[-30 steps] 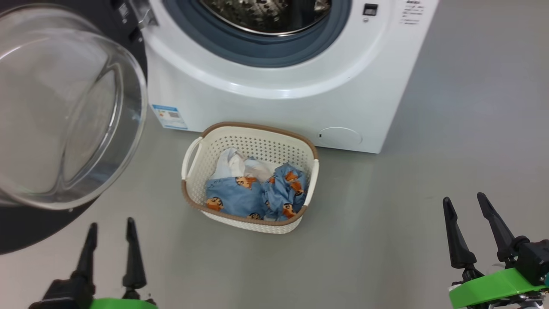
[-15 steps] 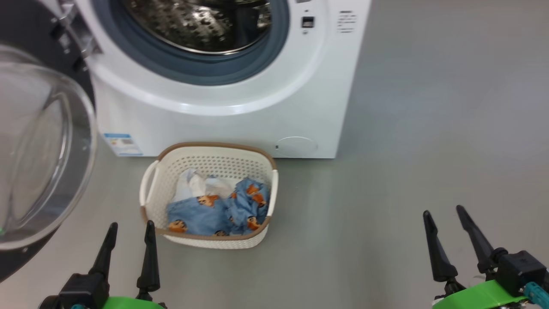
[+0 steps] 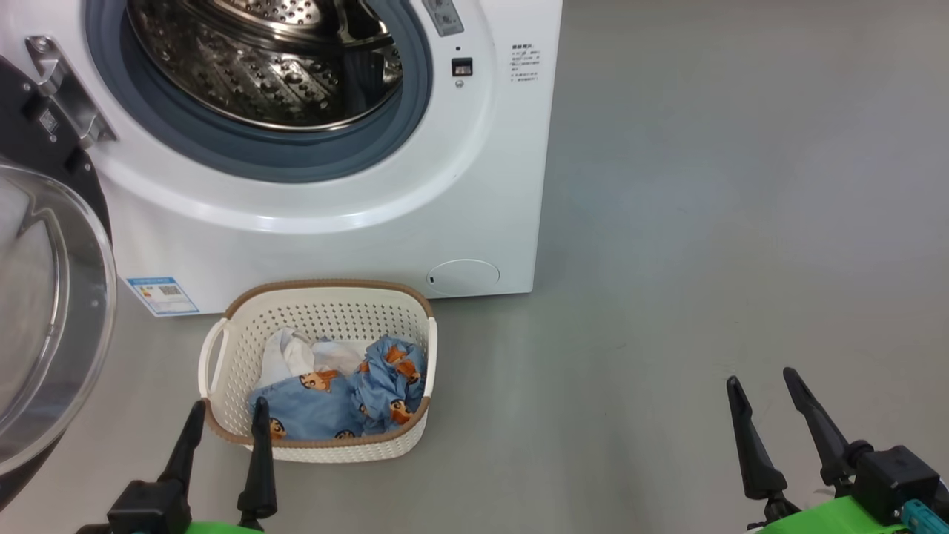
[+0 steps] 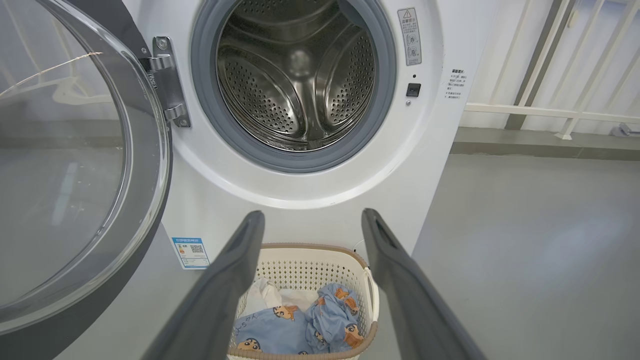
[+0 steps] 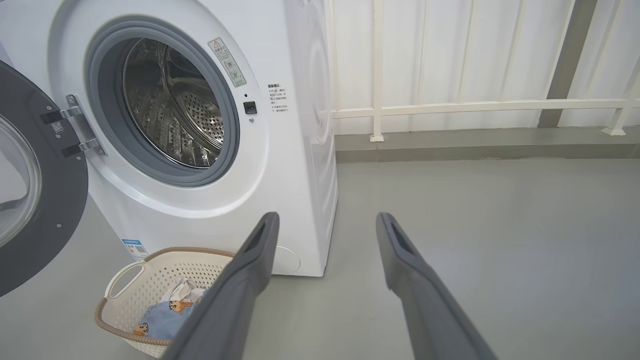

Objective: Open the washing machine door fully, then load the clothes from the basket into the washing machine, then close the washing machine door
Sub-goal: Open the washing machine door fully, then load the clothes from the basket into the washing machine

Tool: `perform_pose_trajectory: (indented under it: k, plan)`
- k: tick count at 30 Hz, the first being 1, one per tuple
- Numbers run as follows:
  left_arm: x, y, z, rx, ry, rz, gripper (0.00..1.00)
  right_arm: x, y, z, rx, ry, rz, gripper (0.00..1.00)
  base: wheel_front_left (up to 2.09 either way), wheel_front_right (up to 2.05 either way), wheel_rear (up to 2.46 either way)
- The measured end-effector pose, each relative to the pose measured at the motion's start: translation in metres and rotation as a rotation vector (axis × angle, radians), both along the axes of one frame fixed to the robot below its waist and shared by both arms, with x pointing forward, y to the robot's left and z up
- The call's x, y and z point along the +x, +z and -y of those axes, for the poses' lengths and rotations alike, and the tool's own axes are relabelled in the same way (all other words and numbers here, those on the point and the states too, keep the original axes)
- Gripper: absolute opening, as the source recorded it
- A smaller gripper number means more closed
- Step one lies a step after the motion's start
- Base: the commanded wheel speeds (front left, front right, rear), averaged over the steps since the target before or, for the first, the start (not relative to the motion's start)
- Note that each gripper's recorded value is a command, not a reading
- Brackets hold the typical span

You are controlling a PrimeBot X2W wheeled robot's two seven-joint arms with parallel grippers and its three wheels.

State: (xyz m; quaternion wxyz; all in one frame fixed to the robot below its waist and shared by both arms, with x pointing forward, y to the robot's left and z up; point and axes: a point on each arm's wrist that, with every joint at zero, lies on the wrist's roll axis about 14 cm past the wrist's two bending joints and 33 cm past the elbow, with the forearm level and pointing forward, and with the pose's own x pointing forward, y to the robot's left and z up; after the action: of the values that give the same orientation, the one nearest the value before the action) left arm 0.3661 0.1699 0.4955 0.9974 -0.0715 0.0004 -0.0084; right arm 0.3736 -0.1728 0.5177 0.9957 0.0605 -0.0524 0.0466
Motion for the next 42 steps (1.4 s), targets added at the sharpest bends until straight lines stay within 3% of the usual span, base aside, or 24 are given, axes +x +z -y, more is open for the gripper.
perform_pose_trajectory:
  k: [27,42]
  plan:
    - [-0.007,0.003,0.000,0.007,-0.001,0.006,1.00,-0.011,0.005,0.003,-0.002,-0.013,0.012,1.00,0.05,-0.05,0.00]
    - [-0.007,-0.001,0.003,0.015,-0.006,-0.011,1.00,-0.011,0.004,0.003,-0.001,-0.015,0.010,1.00,1.46,-1.46,0.00]
